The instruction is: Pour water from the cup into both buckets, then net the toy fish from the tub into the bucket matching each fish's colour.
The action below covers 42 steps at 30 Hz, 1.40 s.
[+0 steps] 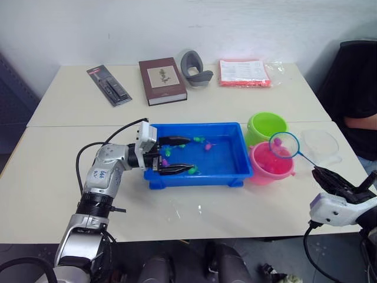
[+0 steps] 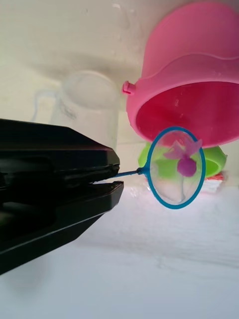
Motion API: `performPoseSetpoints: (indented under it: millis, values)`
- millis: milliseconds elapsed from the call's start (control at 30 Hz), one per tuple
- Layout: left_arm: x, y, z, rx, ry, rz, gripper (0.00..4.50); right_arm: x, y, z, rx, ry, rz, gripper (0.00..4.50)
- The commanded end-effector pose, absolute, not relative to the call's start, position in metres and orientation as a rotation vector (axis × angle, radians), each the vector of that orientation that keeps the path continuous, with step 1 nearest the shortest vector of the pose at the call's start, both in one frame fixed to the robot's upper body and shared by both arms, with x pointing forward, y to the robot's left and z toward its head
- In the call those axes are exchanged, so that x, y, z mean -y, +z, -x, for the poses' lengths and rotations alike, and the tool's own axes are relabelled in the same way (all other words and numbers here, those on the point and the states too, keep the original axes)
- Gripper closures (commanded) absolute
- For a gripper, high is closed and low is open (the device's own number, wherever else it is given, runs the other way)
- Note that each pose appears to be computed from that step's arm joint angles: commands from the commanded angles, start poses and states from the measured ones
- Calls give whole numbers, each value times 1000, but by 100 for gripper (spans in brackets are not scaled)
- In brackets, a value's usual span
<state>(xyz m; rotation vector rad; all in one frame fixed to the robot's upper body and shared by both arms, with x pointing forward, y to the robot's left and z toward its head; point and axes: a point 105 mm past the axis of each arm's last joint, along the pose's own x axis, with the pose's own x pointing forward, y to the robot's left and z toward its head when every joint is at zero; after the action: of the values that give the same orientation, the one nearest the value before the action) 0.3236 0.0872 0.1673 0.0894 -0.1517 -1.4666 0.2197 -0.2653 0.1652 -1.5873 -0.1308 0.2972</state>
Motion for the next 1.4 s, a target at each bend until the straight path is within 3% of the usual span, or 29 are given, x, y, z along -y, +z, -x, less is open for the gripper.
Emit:
performPoseSetpoints:
  millis: [33, 500, 633, 767, 1000, 1400]
  values:
    - [-83, 176, -323, 193, -1474, -115, 4, 262, 170, -219, 207, 286, 1658, 450]
    - [-76, 173, -316, 179, -1519, -150, 4, 279, 169, -202, 225, 284, 1730, 450]
    - [-76, 171, -315, 171, -1525, -137, 4, 276, 167, -203, 243, 333, 1769, 450]
    - [-76, 172, -316, 179, -1519, -136, 4, 287, 175, -208, 229, 241, 1782, 450]
    - [-76, 173, -317, 180, -1508, -137, 4, 289, 166, -206, 200, 306, 1813, 450]
    - [-87, 173, -318, 175, -1469, -152, 4, 286, 172, -205, 211, 269, 1690, 450]
